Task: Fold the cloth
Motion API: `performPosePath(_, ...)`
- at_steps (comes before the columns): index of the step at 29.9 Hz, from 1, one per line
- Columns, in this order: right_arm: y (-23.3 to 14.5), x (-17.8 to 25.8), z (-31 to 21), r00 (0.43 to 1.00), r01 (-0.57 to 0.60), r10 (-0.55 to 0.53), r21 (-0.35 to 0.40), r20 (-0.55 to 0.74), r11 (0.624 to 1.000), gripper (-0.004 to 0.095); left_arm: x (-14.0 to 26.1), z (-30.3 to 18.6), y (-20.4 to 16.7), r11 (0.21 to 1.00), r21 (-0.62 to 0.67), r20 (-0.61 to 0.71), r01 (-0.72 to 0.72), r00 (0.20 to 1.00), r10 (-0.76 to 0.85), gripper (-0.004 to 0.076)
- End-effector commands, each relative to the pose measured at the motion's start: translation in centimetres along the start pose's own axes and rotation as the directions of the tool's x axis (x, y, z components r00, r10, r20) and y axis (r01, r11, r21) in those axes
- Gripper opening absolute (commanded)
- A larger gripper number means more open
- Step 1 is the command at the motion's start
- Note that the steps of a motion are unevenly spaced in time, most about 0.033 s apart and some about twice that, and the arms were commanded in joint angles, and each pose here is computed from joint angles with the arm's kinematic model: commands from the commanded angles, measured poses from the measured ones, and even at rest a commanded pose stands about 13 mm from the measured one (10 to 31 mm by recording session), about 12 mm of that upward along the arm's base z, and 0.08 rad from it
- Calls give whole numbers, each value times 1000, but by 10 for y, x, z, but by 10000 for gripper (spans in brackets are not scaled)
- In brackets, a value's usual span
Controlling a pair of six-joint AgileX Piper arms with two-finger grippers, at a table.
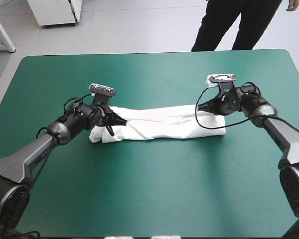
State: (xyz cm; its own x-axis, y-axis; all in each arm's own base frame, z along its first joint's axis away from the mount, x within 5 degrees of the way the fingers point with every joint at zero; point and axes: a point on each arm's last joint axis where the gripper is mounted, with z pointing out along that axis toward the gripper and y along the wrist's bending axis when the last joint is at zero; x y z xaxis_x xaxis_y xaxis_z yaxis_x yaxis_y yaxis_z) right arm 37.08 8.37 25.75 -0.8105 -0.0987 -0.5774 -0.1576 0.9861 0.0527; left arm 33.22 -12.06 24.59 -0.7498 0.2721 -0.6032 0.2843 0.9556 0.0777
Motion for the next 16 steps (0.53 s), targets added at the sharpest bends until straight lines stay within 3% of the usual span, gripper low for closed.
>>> performPosePath(1, -1, -17, -24, 994, 14, -13, -5, 111, 1000, 201, -16, -13, -1, 1000, 28, 99, -6, 995, 3, 135)
performPosePath(5, -1, -17, -25, 995, 16, -16, -4, 100, 1000, 375, -15, -11, -3, 999, 40, 89, -26, 996, 22, 286)
performPosePath(8, -1, -17, -34, 995, 17, -16, -4, 103, 1000, 431, -17, -19, -2, 999, 40, 102, -24, 995, 20, 351)
performPosePath(16, -2, -19, -94, 979, 43, -46, 18, 199, 999, 433, -16, -85, 8, 1000, 13, 144, -15, 989, 13, 368)
